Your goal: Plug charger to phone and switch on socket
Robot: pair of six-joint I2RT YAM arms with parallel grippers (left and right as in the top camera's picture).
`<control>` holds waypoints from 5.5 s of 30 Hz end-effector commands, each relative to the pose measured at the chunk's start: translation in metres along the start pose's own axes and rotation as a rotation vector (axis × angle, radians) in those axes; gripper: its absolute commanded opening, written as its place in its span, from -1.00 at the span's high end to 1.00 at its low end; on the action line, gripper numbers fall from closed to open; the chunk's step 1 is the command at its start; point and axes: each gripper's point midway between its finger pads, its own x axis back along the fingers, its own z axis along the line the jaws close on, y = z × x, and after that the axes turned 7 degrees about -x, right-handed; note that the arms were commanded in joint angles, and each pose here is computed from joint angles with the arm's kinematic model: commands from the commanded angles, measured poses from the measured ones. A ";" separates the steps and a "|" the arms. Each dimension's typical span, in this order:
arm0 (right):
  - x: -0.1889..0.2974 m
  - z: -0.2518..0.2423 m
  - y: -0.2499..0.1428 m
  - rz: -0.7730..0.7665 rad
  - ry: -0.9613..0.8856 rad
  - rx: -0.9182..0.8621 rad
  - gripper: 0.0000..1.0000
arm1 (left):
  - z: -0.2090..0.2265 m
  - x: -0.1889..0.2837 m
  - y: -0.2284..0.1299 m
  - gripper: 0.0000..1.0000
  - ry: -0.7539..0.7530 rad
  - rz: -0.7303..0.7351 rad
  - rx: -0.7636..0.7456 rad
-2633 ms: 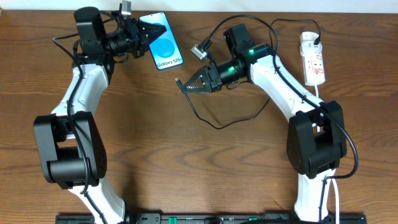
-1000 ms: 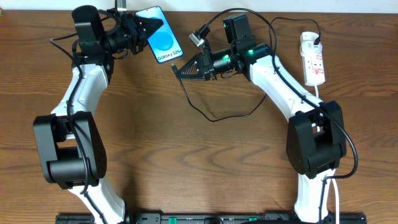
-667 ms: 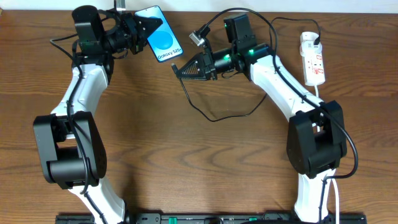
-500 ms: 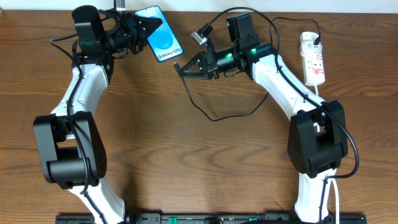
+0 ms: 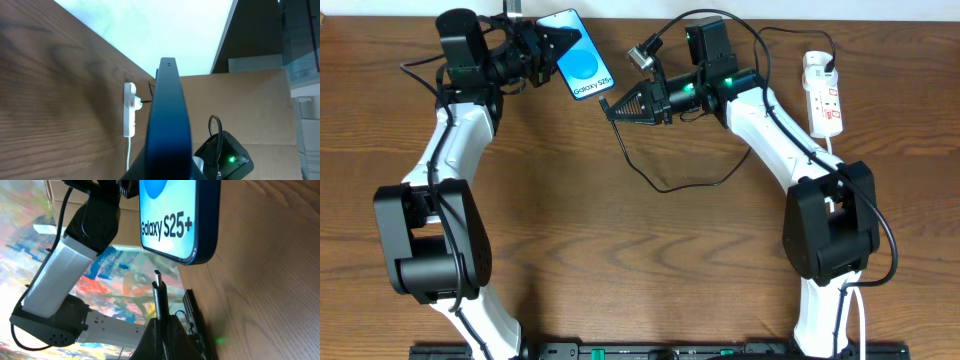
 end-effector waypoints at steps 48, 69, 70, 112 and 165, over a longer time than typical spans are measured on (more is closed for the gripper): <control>0.010 -0.002 0.006 -0.028 -0.008 -0.033 0.98 | -0.021 -0.005 -0.004 0.85 -0.035 0.010 -0.057; 0.005 0.000 0.004 -0.016 -0.002 -0.033 0.98 | -0.028 -0.006 0.002 0.85 -0.053 -0.019 -0.084; 0.004 0.001 0.004 -0.012 0.002 -0.027 0.98 | -0.028 -0.006 0.002 0.86 -0.053 -0.018 -0.084; 0.015 0.004 0.010 -0.031 0.015 -0.021 0.98 | -0.027 -0.011 -0.004 0.85 -0.059 0.005 -0.080; 0.004 0.002 0.009 -0.031 -0.006 -0.042 0.98 | -0.028 -0.013 -0.005 0.85 -0.060 0.010 -0.047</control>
